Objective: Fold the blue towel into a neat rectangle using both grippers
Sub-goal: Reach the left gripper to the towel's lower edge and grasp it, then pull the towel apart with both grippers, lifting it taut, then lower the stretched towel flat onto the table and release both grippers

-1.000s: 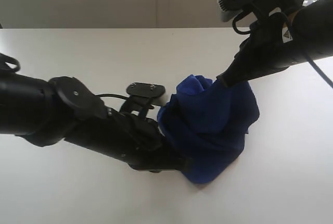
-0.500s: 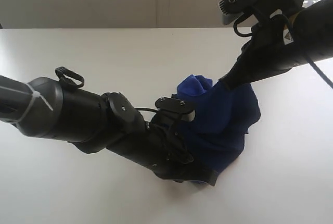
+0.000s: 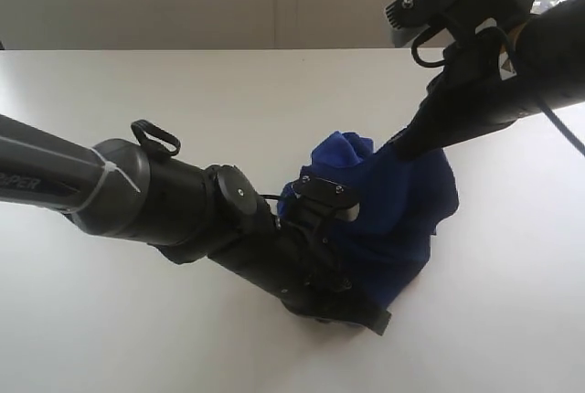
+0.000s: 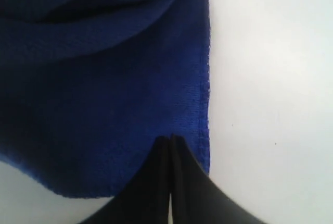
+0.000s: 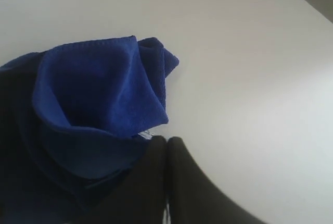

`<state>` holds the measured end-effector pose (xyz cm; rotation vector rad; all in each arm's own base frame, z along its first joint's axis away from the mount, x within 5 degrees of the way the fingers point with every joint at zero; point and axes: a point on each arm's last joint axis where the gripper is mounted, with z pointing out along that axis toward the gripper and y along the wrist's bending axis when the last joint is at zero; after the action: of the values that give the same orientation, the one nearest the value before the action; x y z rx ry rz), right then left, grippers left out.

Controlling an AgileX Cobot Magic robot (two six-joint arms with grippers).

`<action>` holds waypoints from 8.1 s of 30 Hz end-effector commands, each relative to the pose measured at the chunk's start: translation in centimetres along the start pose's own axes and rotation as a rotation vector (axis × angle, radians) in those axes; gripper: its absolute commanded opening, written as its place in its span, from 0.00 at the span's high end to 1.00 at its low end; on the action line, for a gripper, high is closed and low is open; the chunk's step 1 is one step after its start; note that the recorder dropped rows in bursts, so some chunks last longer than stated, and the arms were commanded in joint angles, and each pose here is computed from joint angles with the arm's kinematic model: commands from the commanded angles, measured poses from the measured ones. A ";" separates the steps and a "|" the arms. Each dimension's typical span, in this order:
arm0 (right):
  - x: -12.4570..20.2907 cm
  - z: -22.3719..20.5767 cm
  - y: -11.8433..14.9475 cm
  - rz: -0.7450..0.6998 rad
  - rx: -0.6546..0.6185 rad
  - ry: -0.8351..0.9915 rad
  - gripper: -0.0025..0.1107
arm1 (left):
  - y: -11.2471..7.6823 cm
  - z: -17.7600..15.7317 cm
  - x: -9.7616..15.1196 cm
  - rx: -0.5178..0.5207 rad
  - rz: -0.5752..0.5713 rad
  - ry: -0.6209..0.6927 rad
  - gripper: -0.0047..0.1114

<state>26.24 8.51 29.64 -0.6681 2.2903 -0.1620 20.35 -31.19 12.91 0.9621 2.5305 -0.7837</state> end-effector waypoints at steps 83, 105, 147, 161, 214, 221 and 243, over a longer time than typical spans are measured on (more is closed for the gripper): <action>2.5 -4.3 -4.0 0.019 0.437 0.110 0.98 | 10.2 -15.9 3.7 -0.308 -0.041 0.152 0.96; 5.5 -18.2 -5.5 0.060 0.547 -0.327 0.98 | 2.9 -35.0 4.9 -0.744 0.244 -0.252 0.96; 3.9 -10.0 -5.7 0.093 0.608 0.021 0.98 | 7.1 -34.4 4.1 -1.090 0.025 -0.208 0.96; 11.7 -22.4 -5.5 0.230 0.583 -0.212 0.98 | 0.8 -40.2 12.4 -0.907 0.001 -0.396 0.96; 5.6 17.4 -10.6 0.074 0.424 0.225 0.98 | 26.5 -16.7 -1.3 -0.948 -0.193 -0.134 0.96; 5.9 20.6 -11.9 0.086 0.402 0.220 0.98 | 28.4 -16.9 -0.7 -0.981 -0.262 -0.116 0.96; 6.6 21.9 -11.8 0.177 0.417 0.236 0.46 | 28.6 -17.1 -0.8 -0.973 -0.270 -0.139 0.26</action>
<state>42.33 -2.50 12.71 -0.2970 2.4204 -0.5976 38.71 -3.95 15.80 0.2544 2.4544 0.3185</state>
